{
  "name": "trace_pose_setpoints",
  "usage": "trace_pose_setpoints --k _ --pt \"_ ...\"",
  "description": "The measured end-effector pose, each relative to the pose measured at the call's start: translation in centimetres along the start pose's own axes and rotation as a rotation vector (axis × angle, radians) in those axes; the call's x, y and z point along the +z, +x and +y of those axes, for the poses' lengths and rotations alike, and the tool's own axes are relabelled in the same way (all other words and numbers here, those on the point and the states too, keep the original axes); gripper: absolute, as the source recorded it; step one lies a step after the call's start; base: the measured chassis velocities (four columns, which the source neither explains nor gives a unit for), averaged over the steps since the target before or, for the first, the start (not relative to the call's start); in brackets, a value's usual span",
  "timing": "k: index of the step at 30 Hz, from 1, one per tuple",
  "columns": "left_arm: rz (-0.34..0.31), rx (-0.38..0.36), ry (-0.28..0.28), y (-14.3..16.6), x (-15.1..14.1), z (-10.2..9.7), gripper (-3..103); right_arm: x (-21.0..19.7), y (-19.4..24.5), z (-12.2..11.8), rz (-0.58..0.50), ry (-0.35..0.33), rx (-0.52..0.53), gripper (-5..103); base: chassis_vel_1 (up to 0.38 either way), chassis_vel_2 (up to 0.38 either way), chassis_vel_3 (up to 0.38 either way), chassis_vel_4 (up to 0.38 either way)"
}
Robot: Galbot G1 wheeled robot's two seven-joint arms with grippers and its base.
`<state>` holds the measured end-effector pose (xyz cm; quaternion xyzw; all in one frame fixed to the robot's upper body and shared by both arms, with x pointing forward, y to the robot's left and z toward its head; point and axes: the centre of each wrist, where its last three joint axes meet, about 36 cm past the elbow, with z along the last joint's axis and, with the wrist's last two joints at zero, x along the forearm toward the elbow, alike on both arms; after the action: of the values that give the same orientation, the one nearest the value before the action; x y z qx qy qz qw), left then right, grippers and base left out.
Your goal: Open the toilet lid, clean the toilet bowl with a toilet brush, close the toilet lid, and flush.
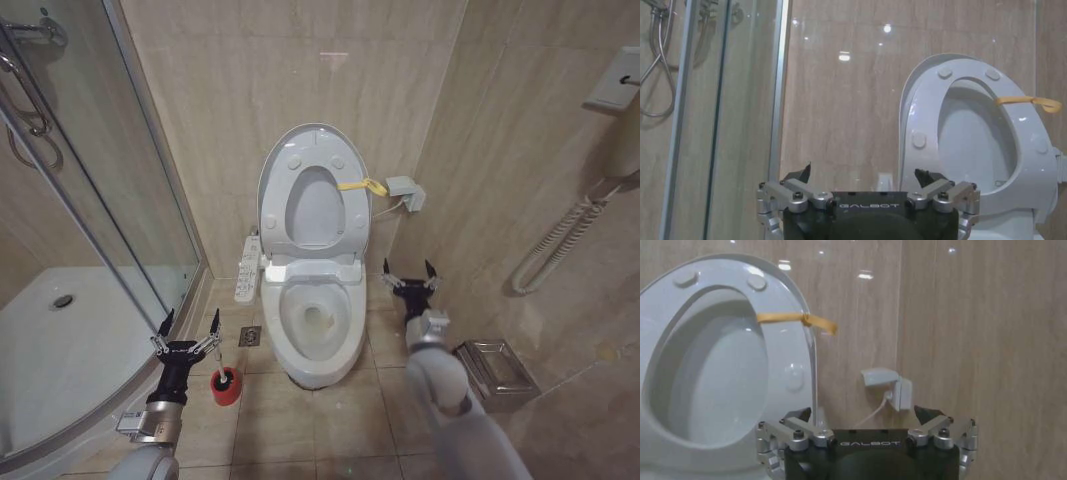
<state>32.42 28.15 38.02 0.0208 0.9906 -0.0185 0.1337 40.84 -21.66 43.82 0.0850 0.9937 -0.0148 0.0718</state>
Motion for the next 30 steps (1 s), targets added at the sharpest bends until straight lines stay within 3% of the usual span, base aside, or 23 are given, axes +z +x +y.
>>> trace_pose_setpoints --k 11,30 --pt "0.000 0.000 0.000 0.0 0.0 0.0 100 0.5 3.2 -0.1 -0.019 -0.019 0.007 100 0.000 0.000 0.000 0.000" --pt "0.000 0.000 0.000 0.0 0.0 0.0 100 0.1 3.6 0.5 -0.039 -0.021 -0.023 100 0.000 0.000 0.000 0.000"
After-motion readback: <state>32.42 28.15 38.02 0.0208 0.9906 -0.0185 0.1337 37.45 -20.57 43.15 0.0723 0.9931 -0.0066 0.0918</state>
